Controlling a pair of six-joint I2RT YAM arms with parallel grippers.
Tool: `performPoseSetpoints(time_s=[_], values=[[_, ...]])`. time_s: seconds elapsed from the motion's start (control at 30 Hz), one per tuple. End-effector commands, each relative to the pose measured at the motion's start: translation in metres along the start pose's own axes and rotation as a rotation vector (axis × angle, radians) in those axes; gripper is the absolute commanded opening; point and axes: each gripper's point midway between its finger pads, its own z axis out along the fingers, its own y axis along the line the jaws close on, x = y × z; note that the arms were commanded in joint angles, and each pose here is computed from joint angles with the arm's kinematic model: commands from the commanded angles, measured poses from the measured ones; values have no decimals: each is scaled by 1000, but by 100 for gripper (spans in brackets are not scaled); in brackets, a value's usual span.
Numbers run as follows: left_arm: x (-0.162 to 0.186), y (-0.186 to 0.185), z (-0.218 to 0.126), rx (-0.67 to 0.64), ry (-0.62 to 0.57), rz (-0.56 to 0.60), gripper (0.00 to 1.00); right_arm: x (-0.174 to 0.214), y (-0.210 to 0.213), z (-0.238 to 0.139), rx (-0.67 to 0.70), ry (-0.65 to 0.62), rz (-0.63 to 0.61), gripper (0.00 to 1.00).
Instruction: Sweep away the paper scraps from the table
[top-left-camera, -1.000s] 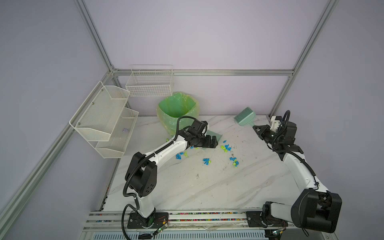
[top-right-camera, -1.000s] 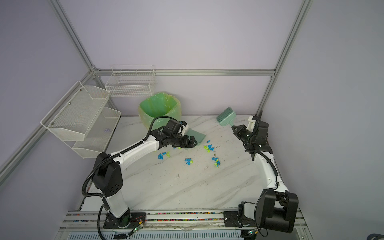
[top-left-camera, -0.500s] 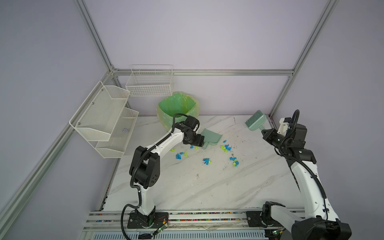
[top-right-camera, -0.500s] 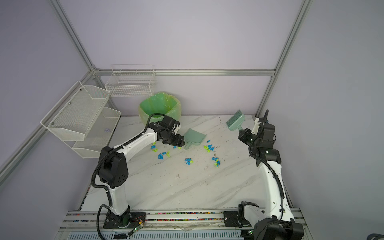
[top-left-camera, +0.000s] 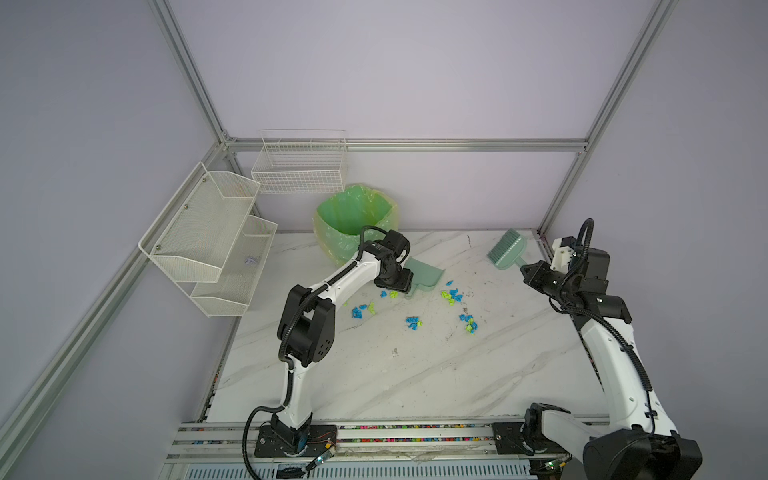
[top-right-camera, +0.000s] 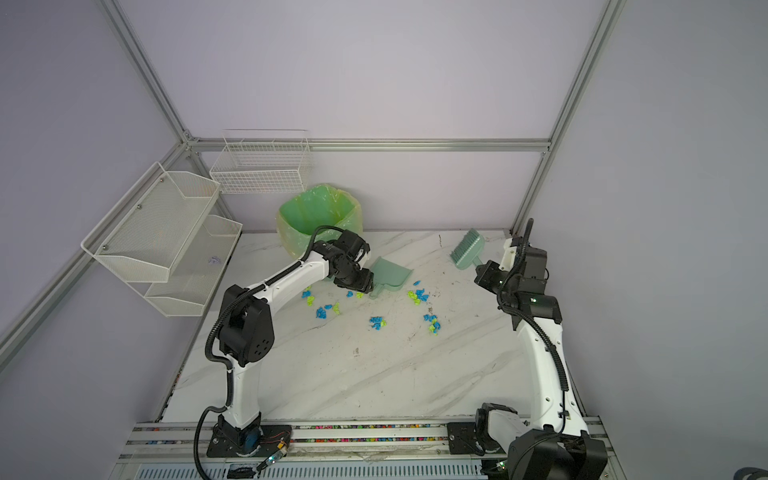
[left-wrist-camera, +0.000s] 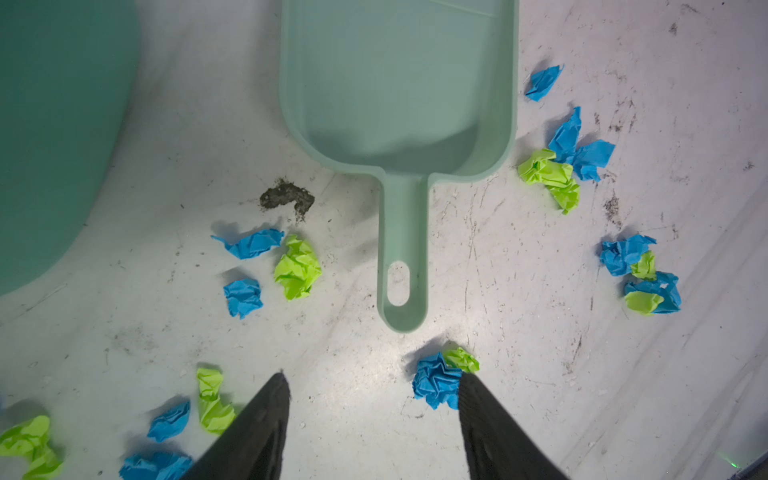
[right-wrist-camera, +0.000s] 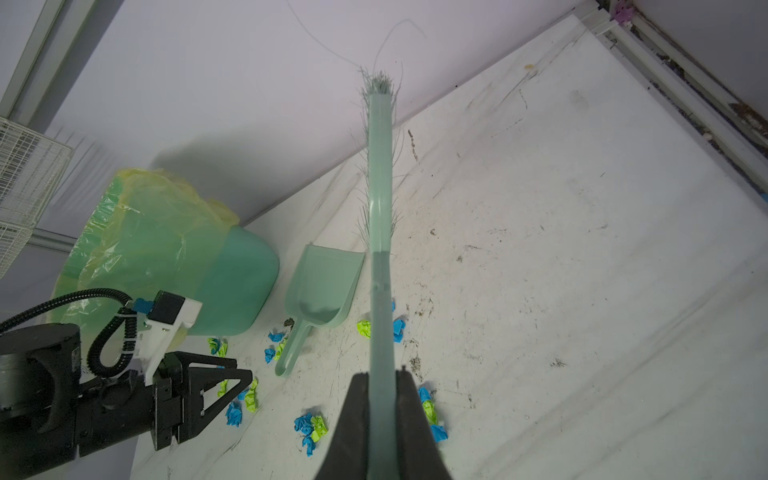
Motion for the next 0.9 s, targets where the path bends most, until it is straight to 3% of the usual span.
performPoseSetpoints(time_s=[0.0,0.23,0.87], values=[[-24,-15,-12,-6,-56,53,61,-10,11,-7,-32,-24,-40,0],[-27,-8,6,-53,-13,60,49,-10,12,-7,-40,-28,-42,0],[-22,-8,31,-47,27,50,42,-7,12,-8,-51,-36,-35,0]])
